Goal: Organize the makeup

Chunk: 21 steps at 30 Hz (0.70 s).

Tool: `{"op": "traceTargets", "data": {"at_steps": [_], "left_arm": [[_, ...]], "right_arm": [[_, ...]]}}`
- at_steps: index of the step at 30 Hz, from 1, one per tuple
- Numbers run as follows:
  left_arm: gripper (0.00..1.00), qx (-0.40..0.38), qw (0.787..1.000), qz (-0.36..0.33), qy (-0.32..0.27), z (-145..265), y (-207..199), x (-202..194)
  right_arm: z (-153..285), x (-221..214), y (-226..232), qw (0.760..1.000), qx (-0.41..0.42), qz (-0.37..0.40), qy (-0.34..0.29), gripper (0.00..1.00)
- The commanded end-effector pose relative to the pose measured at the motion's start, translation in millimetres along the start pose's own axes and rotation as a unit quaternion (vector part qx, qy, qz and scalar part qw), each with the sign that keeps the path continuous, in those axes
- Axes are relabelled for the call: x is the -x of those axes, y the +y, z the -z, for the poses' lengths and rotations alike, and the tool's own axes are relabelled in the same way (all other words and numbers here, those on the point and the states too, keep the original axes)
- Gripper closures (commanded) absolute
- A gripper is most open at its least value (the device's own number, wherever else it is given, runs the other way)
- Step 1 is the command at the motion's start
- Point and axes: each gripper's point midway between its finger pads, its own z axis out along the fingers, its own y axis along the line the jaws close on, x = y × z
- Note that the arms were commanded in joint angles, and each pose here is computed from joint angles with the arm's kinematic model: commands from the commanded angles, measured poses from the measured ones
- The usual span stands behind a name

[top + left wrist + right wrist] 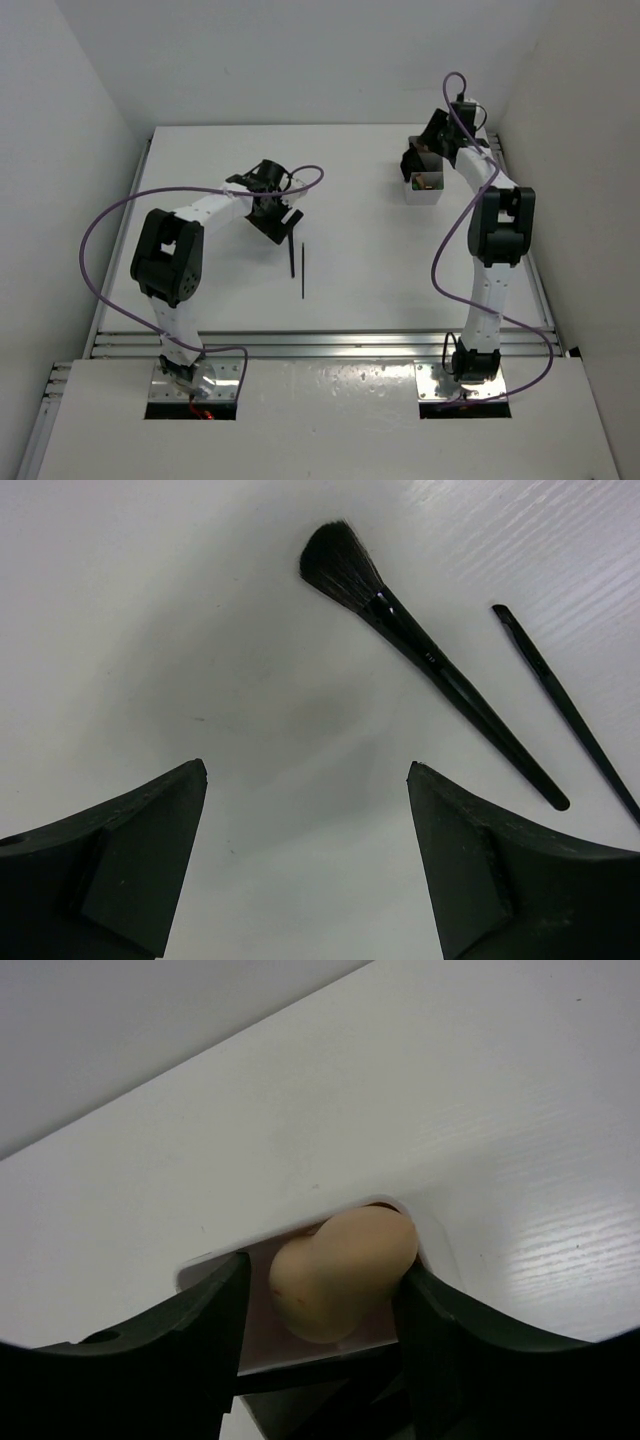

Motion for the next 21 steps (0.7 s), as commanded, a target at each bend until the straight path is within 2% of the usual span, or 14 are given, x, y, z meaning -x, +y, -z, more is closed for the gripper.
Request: {"op": "traceTargets", "data": {"at_steps": [1, 4, 11, 14, 21], "left_arm": [[0.13, -0.005, 1.0, 0.016, -0.012, 4.9, -0.2, 2.5], [0.13, -0.004, 1.0, 0.016, -0.017, 4.6, 0.5, 4.7], [0.13, -0.008, 0.999, 0.015, -0.027, 5.7, -3.8, 12.4], [0.13, -0.009, 0.999, 0.011, -0.032, 5.4, -6.9, 15.8], [0.13, -0.01, 0.999, 0.007, -0.035, 3.9, -11.5, 14.0]], "right_arm": [[6.2, 10.7, 20.2, 0.999, 0.023, 0.034, -0.019, 0.41], [15.6, 13.3, 24.9, 0.998, 0.026, 0.053, -0.02, 0.37], [47.6, 18.2, 25.6, 0.997, 0.019, 0.067, -0.015, 0.37], [59.4, 19.2, 29.0, 0.997, 0.026, 0.066, -0.012, 0.44], [86.9, 29.3, 33.2, 0.997, 0.031, 0.066, -0.027, 0.43]]}}
